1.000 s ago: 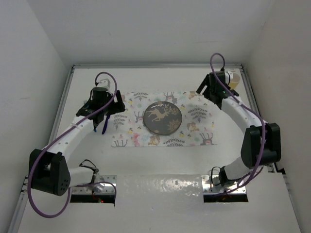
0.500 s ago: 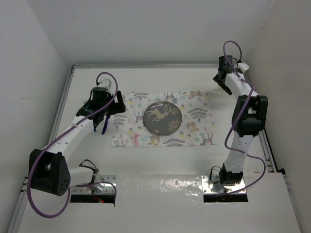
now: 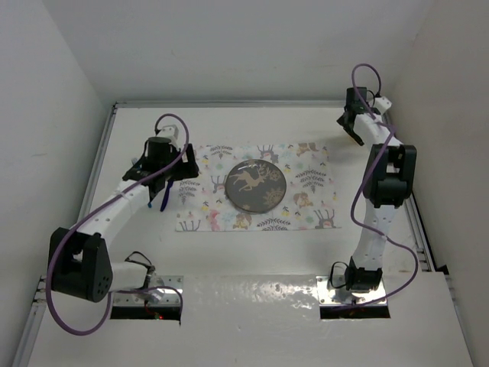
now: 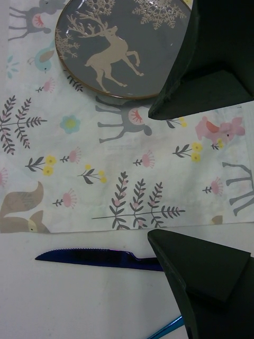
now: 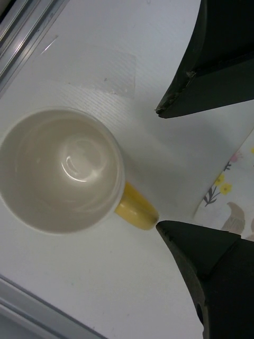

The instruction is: Set the dinner table for one person

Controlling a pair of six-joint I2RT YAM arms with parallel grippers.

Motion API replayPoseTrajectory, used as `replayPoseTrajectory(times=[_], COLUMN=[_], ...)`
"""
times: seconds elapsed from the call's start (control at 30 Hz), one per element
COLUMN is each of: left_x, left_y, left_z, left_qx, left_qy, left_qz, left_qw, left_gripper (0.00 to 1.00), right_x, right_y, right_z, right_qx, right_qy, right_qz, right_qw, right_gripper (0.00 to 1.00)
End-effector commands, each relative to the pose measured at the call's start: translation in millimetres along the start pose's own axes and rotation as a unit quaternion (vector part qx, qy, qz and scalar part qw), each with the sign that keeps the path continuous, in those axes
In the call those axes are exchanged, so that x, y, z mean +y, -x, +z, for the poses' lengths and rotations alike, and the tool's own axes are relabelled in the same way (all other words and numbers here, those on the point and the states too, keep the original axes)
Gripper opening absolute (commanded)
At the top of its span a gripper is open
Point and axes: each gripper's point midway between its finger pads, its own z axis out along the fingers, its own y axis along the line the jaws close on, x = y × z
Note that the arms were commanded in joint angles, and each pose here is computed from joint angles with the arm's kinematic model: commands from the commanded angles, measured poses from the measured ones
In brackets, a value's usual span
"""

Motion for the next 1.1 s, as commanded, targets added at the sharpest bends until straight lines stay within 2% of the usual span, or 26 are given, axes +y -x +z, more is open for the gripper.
replayPoseTrajectory(times=[0.0, 0.2, 0.33, 0.53, 0.57, 0.7, 0.8, 1.07], left_x=[-6.1, -4.7, -3.6, -1.8, -1.8, -1.6, -1.2, -0.5], left_y=[13.9, 10.5, 8.7, 6.9, 6.0, 6.7, 5.8, 4.9], left_z=[2.5, 6.3, 8.7, 11.6, 12.0, 12.3, 13.8, 15.5], left_qx=[-0.021, -0.014, -0.010, -0.005, -0.003, -0.002, 0.001, 0.004], left_qy=[-0.011, -0.008, -0.005, 0.000, 0.001, 0.002, 0.002, 0.003], left_qz=[0.011, 0.013, 0.014, 0.015, 0.017, 0.018, 0.019, 0.022], left_qw=[1.000, 1.000, 1.000, 1.000, 1.000, 1.000, 1.000, 1.000], left_gripper=[0.82, 0.82, 0.82, 0.82, 0.82, 0.82, 0.82, 0.82], right_x=[22.0, 30.8, 26.4, 21.3, 17.4, 10.8, 5.4, -6.4], right_y=[19.7, 26.4, 35.8, 55.1, 59.8, 77.1, 86.8, 90.9], right_z=[-4.6, -16.0, -19.5, -29.1, -29.2, -34.5, -36.7, -25.3], right_qx=[-0.032, -0.047, -0.061, -0.083, -0.085, -0.088, -0.089, -0.077], right_qy=[0.037, 0.051, 0.034, 0.026, 0.023, 0.023, 0.018, 0.010], right_qz=[0.018, 0.016, 0.046, 0.072, 0.079, 0.095, 0.097, 0.134], right_qw=[0.999, 0.997, 0.997, 0.994, 0.993, 0.991, 0.991, 0.988], right_gripper=[0.77, 0.77, 0.75, 0.63, 0.57, 0.47, 0.44, 0.45])
